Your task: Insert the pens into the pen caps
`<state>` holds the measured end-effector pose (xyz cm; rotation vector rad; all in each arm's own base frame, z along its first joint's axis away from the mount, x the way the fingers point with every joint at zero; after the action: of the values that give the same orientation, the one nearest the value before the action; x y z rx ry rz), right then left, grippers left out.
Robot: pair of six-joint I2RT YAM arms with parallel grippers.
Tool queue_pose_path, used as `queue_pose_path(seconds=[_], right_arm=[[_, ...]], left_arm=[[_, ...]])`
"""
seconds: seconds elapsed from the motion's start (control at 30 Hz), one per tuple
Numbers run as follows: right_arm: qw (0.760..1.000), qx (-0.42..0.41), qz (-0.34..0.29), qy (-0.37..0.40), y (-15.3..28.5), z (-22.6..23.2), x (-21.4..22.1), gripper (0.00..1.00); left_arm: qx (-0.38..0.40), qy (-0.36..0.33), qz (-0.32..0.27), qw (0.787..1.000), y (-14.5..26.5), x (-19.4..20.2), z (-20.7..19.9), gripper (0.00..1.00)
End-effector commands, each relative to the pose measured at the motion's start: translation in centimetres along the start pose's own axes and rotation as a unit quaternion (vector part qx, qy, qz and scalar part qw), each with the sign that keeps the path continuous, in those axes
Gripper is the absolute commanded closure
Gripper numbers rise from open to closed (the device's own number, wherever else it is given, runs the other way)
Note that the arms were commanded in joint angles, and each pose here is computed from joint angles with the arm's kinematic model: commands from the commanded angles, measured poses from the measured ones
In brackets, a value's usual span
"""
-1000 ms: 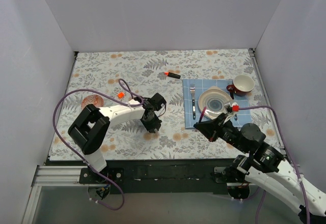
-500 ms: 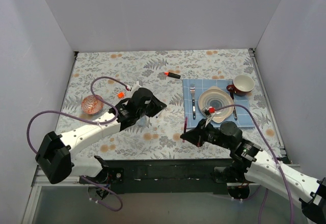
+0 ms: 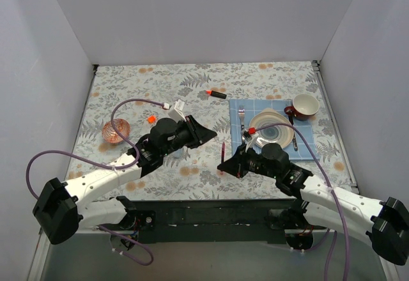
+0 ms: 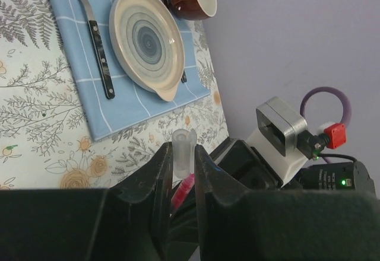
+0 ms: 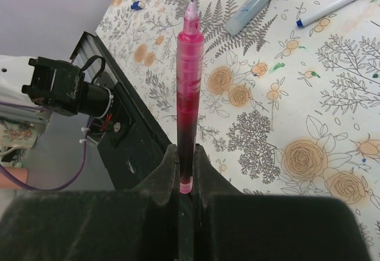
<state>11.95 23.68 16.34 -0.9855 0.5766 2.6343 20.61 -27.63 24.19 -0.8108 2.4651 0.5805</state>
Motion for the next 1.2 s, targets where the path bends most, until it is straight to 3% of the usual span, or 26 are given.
queue_pose_path(seconds=[0.0, 1.17], right_arm=[[0.998, -0.049, -0.03, 0.007, -0.5, 1.9, -1.8, 0.99], [0.997, -0.068, 0.007, -0.023, -0.5, 1.6, 0.2, 0.99]], left_arm=[[0.053, -0.024, 0.005, 0.998, 1.0, 0.3, -1.2, 1.0], [0.073, -0.057, -0.015, 0.996, 1.2, -1.0, -2.7, 1.0]])
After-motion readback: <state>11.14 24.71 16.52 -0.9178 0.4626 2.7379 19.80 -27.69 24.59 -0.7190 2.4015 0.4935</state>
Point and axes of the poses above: each gripper's point midway between its finger pads, its own y axis back along the fingers, its own z axis along the line the jaws close on, x = y × z, the point moved 5 cm from there along y, back along the fingers, and after that the axes turned 4 degrees about -y, right-handed, at the moved point
